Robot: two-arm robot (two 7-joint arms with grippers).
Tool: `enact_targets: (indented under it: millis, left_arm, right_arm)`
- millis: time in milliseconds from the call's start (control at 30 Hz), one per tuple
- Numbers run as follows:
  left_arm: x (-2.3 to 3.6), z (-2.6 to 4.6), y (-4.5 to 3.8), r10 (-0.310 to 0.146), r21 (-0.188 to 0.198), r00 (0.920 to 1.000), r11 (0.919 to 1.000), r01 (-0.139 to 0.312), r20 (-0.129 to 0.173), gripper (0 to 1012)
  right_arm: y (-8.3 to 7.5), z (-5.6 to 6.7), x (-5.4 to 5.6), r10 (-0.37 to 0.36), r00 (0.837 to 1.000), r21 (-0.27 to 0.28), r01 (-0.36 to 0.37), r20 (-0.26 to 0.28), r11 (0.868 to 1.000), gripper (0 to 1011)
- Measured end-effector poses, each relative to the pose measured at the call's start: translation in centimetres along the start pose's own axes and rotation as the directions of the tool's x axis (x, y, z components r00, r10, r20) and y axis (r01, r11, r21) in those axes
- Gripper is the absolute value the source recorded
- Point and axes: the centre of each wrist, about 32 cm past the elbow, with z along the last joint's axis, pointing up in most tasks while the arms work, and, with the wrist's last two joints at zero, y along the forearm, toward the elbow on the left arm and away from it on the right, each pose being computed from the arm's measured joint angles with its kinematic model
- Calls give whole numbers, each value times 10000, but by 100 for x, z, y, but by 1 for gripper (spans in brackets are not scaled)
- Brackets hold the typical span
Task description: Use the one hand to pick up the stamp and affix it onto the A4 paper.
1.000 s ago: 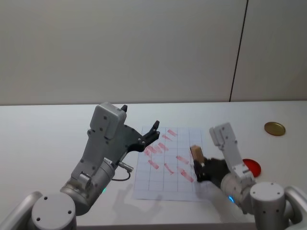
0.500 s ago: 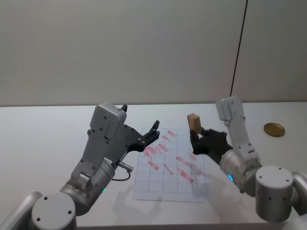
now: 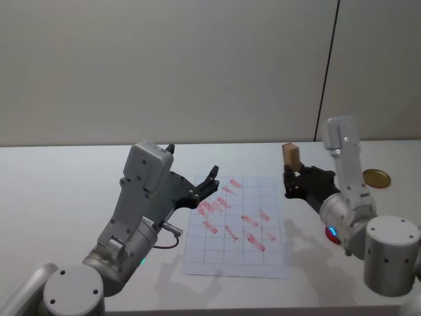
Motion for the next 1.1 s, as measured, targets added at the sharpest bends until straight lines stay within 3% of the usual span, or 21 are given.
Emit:
enact_targets:
  millis: [333,633,667,1100]
  left_arm:
    - [0,0,0,0,0,10000,10000,0,0,993]
    - [0,0,0,-1,-1,10000,10000,1,0,993]
    - [0,0,0,0,0,10000,10000,0,0,993]
    - [0,0,0,0,0,10000,10000,0,0,993]
  right_arm:
    - [-25,-29,157,-1027,9943,-765,1002,-286,9920,224]
    - [10,-114,310,-2030,9775,-1906,1889,-576,9633,224]
    - [28,-141,346,-2222,9730,-2168,2040,-629,9547,224]
    - [135,-262,452,-2717,9595,-3371,2322,-745,9124,224]
